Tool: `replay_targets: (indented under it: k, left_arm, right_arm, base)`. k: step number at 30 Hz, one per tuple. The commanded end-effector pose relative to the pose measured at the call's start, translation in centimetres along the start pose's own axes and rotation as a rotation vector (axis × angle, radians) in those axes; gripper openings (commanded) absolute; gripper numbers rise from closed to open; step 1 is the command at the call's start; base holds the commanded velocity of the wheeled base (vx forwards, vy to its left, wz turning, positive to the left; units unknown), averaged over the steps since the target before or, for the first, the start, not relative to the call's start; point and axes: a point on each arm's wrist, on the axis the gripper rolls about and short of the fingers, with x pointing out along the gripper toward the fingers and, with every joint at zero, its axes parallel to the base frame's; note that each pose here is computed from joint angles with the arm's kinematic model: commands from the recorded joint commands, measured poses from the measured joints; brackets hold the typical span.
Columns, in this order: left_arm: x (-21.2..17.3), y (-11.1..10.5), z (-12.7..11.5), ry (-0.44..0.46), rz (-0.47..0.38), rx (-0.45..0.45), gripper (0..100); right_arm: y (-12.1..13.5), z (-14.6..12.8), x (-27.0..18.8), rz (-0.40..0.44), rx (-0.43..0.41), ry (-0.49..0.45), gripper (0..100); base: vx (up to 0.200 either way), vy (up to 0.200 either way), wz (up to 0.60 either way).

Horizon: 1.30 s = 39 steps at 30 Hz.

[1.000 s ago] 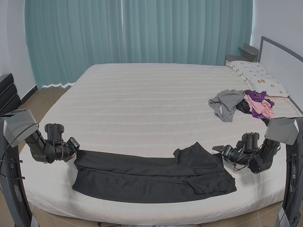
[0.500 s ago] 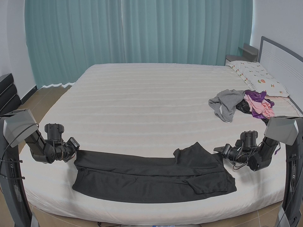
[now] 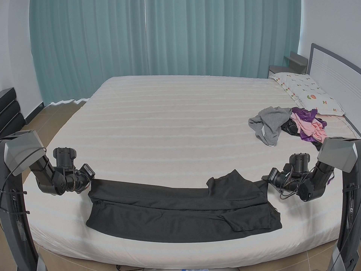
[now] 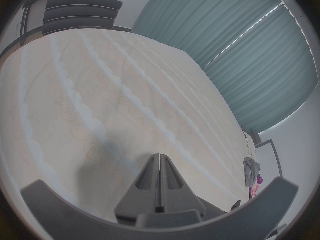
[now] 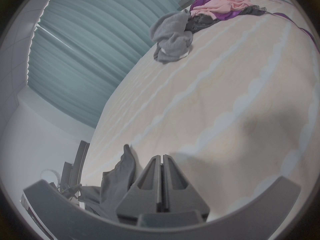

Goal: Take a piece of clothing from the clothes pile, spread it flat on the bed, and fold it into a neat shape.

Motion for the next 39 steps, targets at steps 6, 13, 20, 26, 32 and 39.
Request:
replay_targets:
  k: [6, 13, 20, 26, 32, 39]
  left_arm:
    - [0.1, 0.0, -0.1, 0.005, -0.001, -0.001, 0]
    - [0.1, -0.2, 0.0, -0.001, -0.007, -0.028, 100]
    - [-0.2, -0.3, 0.1, 0.002, -0.017, -0.033, 100]
    - [-2.9, -0.3, 0.6, -0.01, -0.027, -0.044, 100]
    - [-6.4, 0.2, -0.7, 0.065, -0.07, -0.052, 100]
    - [-7.7, 1.4, -2.6, 0.136, -0.046, -0.063, 100]
  right_arm:
    - [-0.6, 1.2, -0.3, -0.011, 0.013, -0.04, 0]
    - [-0.5, 0.8, -0.3, -0.01, 0.009, -0.034, 0]
    - [0.2, 1.1, -1.2, 0.001, 0.004, -0.04, 100]
    - [1.6, 1.3, -4.2, 0.016, 0.005, -0.051, 100]
    - [2.8, 0.4, -8.2, 0.011, 0.002, -0.039, 100]
    - [1.7, -3.1, -10.1, -0.028, 0.026, 0.046, 100]
  base:
    - [0.0, 0.0, 0.0]
    - [0.0, 0.0, 0.0]
    - [0.0, 0.0, 0.0]
    - [0.0, 0.0, 0.0]
    - [-0.033, 0.0, 0.0]
    - [-0.2, 0.0, 0.0]
